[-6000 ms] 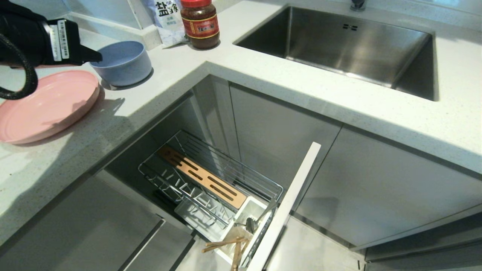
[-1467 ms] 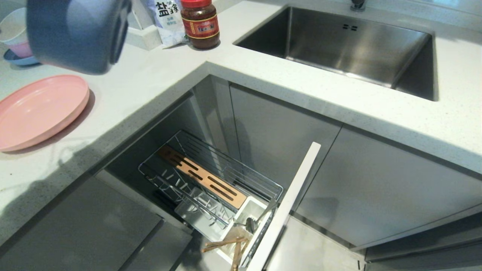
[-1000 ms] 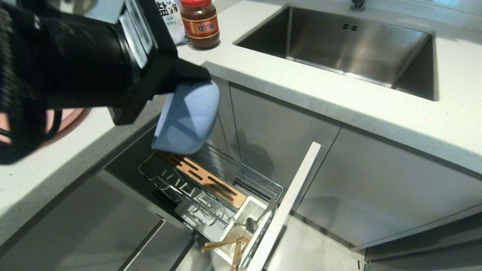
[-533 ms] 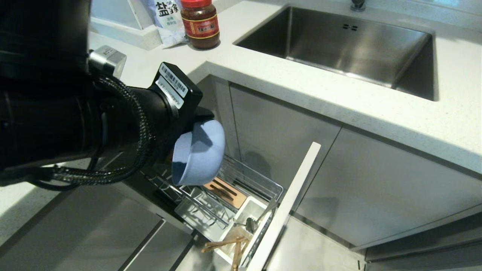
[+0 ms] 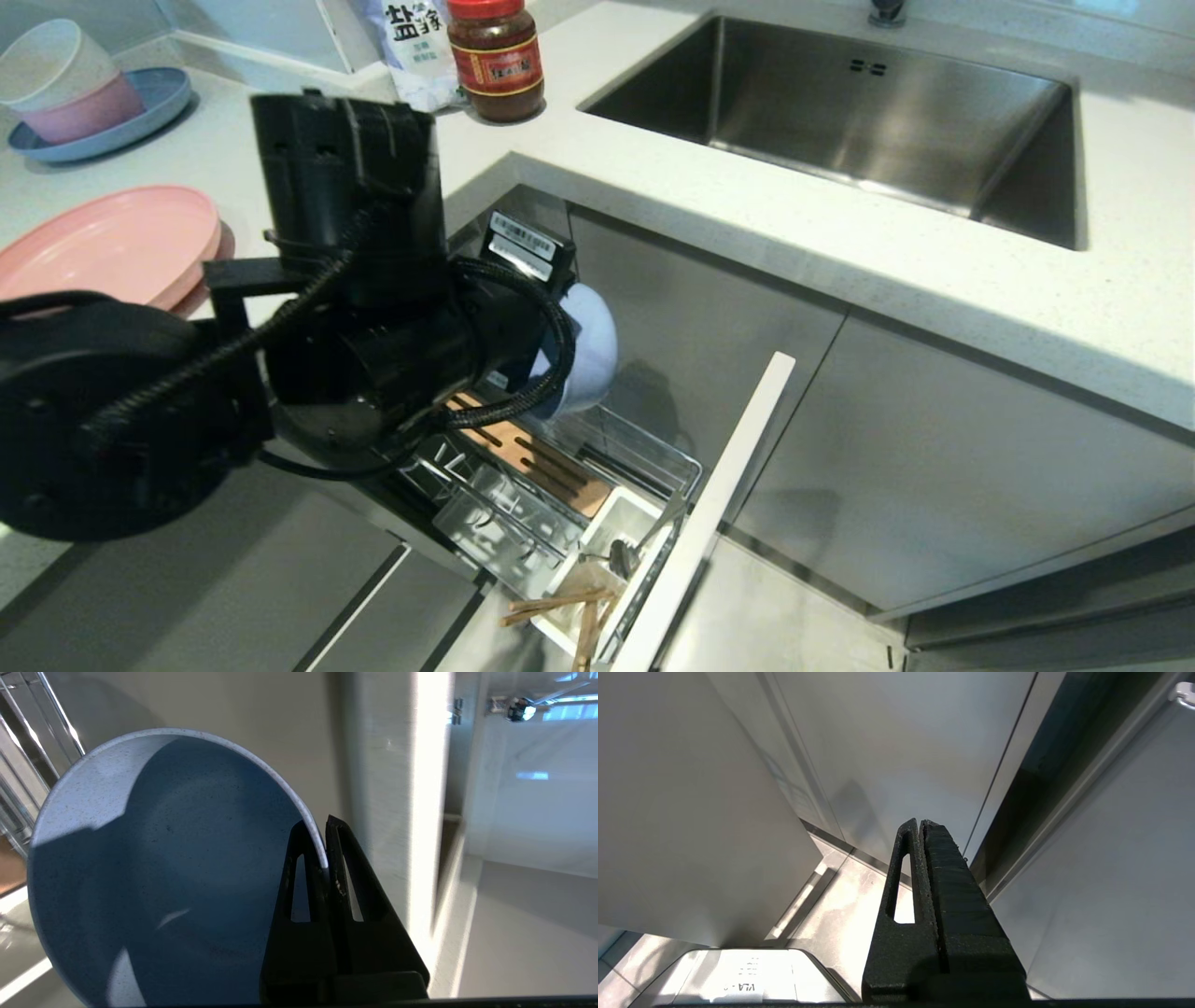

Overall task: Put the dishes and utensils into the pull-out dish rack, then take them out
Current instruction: Pick up the bowl and place it in the cupboard

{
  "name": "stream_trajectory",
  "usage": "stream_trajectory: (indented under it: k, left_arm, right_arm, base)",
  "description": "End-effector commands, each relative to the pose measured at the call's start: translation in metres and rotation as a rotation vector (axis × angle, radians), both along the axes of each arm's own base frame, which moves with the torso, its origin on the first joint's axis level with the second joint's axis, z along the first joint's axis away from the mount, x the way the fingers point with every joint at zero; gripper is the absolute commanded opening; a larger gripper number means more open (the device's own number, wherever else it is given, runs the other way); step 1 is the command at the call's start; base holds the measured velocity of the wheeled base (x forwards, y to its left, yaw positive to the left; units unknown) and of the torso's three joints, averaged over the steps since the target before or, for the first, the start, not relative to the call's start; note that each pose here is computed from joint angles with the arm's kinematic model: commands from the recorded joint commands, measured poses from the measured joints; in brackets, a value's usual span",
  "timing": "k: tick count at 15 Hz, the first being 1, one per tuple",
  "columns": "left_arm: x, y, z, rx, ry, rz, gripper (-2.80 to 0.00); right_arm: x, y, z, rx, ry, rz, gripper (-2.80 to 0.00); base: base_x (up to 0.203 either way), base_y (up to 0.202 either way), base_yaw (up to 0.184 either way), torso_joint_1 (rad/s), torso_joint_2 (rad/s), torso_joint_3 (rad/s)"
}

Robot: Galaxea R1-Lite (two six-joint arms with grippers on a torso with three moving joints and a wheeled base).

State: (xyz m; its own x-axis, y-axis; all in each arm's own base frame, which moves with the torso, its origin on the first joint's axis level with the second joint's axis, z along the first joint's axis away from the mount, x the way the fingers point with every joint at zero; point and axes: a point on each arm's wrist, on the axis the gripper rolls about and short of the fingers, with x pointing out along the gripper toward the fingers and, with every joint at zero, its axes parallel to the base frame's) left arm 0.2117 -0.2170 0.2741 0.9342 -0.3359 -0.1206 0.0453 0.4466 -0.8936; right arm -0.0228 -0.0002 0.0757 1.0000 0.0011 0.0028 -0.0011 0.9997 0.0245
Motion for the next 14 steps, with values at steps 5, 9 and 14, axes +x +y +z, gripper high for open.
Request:
stream_trajectory:
  k: [5, 9, 14]
  left_arm:
    - [0.034, -0.015, -0.053, -0.049, -0.039, 0.049, -2.80]
    - [0.053, -0.021, -0.082, -0.037, -0.029, 0.088, -2.80]
    - [0.073, -0.027, -0.109, -0.055, -0.046, 0.118, -2.80]
  right_arm:
    - [0.000, 0.000, 0.000, 0.000, -0.003, 0.000, -2.80]
    - [0.000, 0.000, 0.000, 0.000, -0.003, 0.000, -2.80]
    - [0.000, 0.000, 0.000, 0.000, -0.003, -0.001, -2.80]
  base:
    - [0.000, 0.000, 0.000, 0.000, 0.00, 0.000]
    - [0.000, 0.000, 0.000, 0.000, 0.00, 0.000]
    - [0.000, 0.000, 0.000, 0.000, 0.00, 0.000]
